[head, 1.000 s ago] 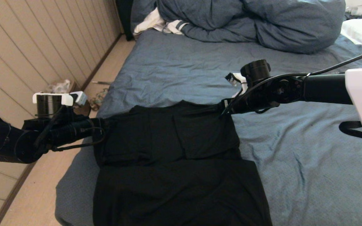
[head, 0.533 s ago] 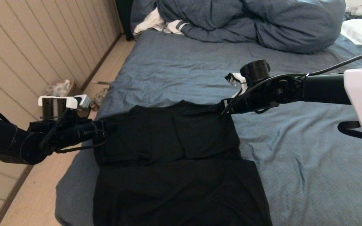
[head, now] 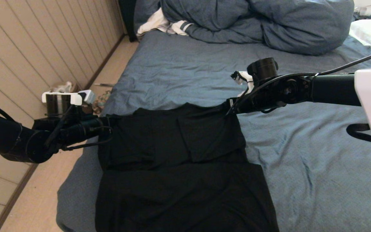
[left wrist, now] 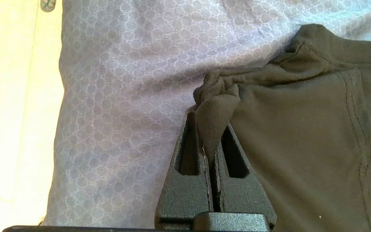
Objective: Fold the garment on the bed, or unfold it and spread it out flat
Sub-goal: Unford the black T-shirt
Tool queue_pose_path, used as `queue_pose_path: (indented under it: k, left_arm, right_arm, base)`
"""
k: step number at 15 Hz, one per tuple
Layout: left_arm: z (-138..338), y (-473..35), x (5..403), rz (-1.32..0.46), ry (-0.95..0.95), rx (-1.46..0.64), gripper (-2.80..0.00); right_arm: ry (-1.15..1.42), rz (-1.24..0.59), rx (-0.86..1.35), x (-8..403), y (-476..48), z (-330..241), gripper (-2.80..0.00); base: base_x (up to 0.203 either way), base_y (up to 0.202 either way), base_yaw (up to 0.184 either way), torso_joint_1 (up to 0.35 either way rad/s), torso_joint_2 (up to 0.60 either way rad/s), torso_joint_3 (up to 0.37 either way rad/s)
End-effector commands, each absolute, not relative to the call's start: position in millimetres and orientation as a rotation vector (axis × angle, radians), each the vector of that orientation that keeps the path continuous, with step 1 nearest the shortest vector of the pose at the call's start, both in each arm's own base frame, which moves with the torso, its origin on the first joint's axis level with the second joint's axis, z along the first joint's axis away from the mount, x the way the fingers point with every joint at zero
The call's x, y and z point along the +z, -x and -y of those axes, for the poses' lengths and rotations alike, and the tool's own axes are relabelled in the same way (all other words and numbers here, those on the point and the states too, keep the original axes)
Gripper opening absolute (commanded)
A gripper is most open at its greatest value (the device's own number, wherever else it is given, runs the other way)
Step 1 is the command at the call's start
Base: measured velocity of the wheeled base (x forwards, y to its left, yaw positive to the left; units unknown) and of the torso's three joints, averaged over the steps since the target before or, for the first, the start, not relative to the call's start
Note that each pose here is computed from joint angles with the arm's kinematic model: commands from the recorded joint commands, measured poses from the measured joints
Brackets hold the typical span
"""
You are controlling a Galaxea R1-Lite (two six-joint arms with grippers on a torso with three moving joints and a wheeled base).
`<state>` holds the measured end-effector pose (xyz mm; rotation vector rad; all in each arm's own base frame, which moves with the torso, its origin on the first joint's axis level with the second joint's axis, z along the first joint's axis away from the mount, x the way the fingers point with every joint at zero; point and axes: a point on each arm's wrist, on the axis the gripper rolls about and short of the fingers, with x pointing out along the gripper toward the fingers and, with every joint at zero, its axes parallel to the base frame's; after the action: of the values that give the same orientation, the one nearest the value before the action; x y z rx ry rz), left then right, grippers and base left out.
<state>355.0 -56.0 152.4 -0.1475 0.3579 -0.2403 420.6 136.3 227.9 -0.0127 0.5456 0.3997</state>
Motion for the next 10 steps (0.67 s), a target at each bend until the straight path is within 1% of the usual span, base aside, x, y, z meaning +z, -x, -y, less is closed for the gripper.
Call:
queue_pose_path:
  k: [1, 3, 6, 8, 10]
  left_arm:
    - [59, -353, 155, -0.348, 0.148, -0.250, -2.80]
    - [59, -355, 161, -0.326, 0.148, -0.243, -2.80]
    - [59, -367, 187, -0.231, 0.181, -0.228, -2.80]
    - [58, -381, 202, -0.164, 0.203, -0.177, -2.80]
    - [57, -391, 213, -0.117, 0.209, -0.145, -2.80]
  right_arm:
    - [0.012, -0.541, 0.404, 231, -419, -137, -2.80]
    - [0.011, -0.529, 0.408, 234, -417, -138, -2.80]
    - [0.006, -0.476, 0.411, 250, -415, -138, -2.80]
    - [0.010, -0.412, 0.378, 252, -421, -140, -2.80]
    - [0.017, -0.304, 0.297, 248, -435, -143, -2.80]
  base:
    - [0.000, 0.000, 0.000, 0.000, 0.00, 0.000]
    - [0.000, 0.000, 0.000, 0.000, 0.00, 0.000]
    - [0.000, 0.000, 0.000, 0.000, 0.00, 0.000]
    - [0.000, 0.000, 0.000, 0.000, 0.00, 0.000]
    - [0.000, 0.000, 0.000, 0.000, 0.00, 0.000]
